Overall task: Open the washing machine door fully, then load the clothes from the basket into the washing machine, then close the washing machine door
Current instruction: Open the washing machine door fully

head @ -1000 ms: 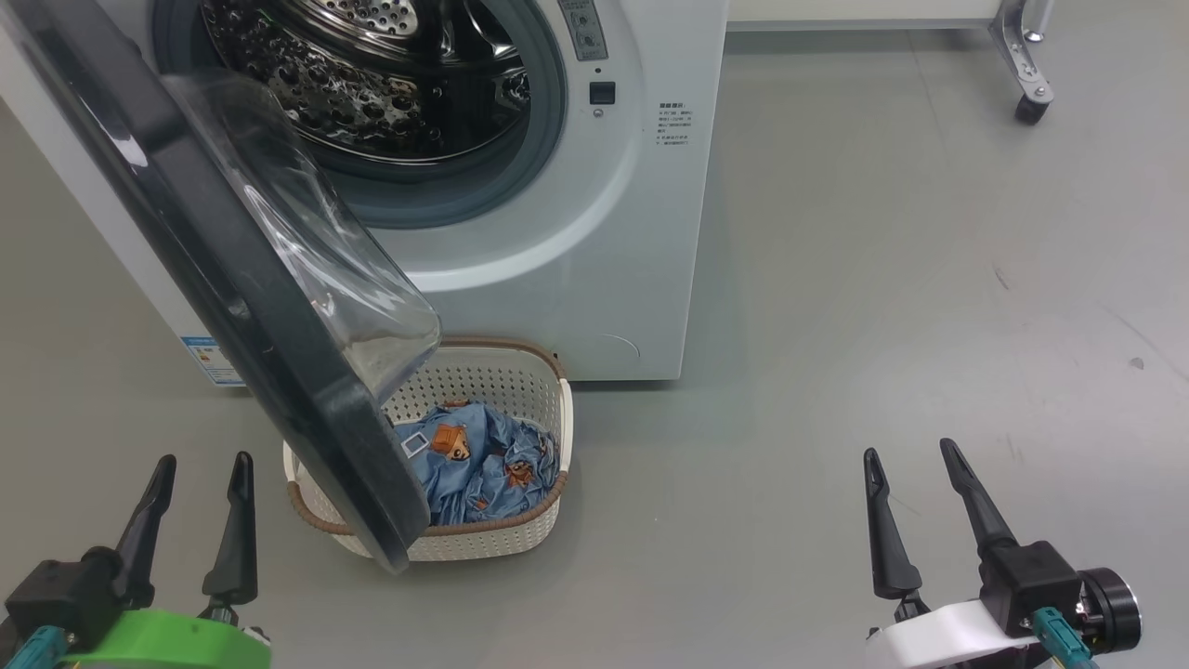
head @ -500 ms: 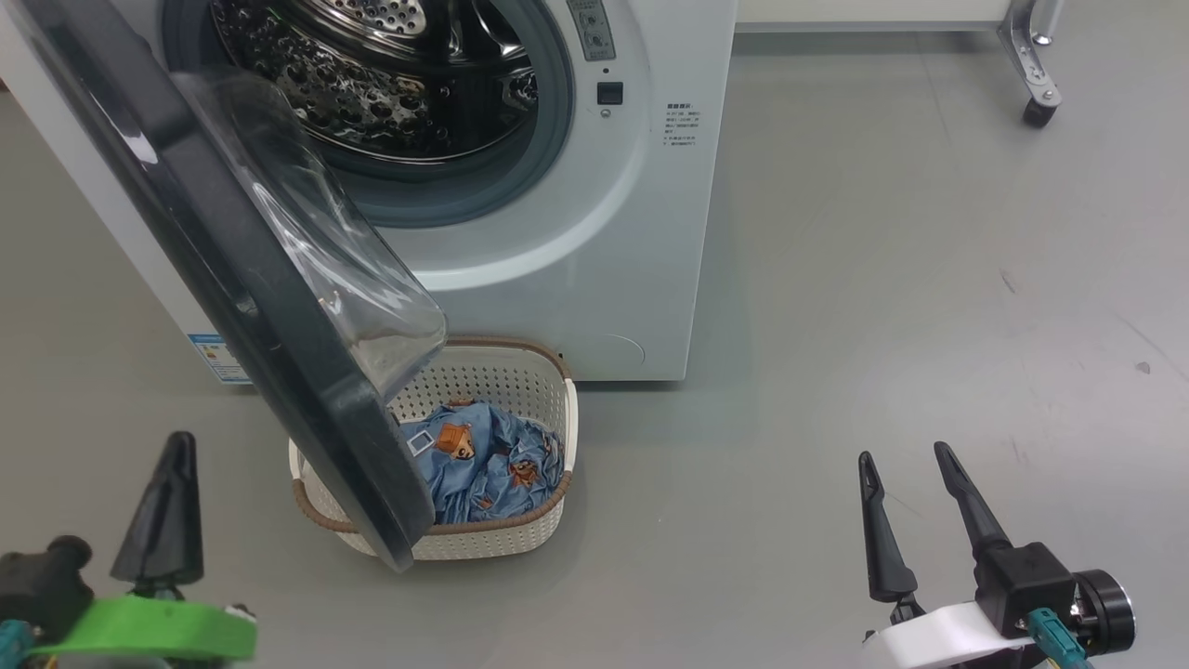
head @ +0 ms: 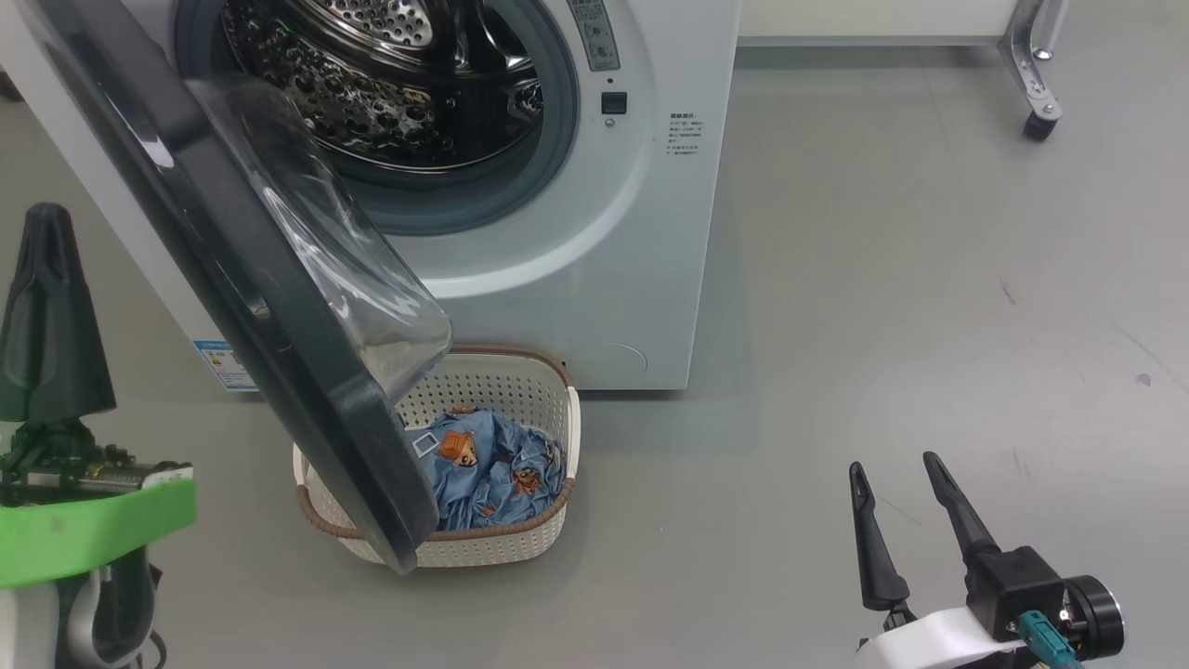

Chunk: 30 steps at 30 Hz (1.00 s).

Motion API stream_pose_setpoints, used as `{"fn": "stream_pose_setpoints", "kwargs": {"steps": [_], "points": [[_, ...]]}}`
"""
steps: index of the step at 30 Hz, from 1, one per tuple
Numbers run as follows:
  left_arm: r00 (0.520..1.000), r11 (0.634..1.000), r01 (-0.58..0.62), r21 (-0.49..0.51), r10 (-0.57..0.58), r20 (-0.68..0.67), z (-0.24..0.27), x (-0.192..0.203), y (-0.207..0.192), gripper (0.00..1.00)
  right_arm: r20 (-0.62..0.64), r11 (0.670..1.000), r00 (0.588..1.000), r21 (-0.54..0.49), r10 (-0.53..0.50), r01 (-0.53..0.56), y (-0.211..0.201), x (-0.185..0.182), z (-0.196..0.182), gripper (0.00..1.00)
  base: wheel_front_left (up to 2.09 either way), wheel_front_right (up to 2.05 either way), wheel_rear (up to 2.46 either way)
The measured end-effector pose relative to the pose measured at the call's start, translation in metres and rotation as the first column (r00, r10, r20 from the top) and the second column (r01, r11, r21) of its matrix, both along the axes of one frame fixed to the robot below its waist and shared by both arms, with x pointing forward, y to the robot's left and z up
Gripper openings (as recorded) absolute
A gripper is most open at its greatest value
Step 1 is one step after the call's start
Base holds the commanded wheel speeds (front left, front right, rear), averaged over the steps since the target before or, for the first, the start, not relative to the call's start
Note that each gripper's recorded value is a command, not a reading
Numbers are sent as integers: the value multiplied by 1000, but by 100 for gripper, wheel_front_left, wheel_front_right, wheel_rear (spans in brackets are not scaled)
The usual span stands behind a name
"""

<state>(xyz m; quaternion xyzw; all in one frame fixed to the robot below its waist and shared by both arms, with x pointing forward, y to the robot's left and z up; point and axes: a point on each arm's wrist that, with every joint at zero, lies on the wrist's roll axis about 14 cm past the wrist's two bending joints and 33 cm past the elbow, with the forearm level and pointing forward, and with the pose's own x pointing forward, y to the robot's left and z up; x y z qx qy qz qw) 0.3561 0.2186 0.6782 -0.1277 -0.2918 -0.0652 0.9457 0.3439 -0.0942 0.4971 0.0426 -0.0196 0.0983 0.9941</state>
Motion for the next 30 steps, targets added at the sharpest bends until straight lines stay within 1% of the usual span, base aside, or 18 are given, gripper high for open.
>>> {"fn": "stream_pose_setpoints", "kwargs": {"steps": [7, 12, 16, 17, 23, 30], "points": [[987, 995, 94, 38, -98, 127, 38, -15, -31, 0, 4, 1000, 1000, 4, 7, -7, 1, -2, 1, 100, 0, 0, 0], [971, 983, 169, 64, -178, 159, 47, -25, -55, 0, 2, 1000, 1000, 8, 12, -12, 1, -3, 1, 100, 0, 0, 0], [952, 966, 245, 87, -257, 168, 50, -33, -77, 0, 0, 1000, 1000, 10, 10, -10, 1, -4, 1, 100, 0, 0, 0], [942, 955, 281, 98, -293, 162, 48, -35, -88, 0, 0, 1000, 1000, 10, 10, -10, 1, -4, 1, 100, 0, 0, 0], [905, 912, 396, 106, -407, 122, 36, -42, -122, 0, -3, 1000, 1000, 15, 13, -13, 0, -5, 0, 100, 0, 0, 0], [842, 840, 537, 78, -540, 15, 4, -53, -164, 0, -14, 999, 1000, 24, 27, -26, 3, -8, -3, 100, 0, 0, 0]]}}
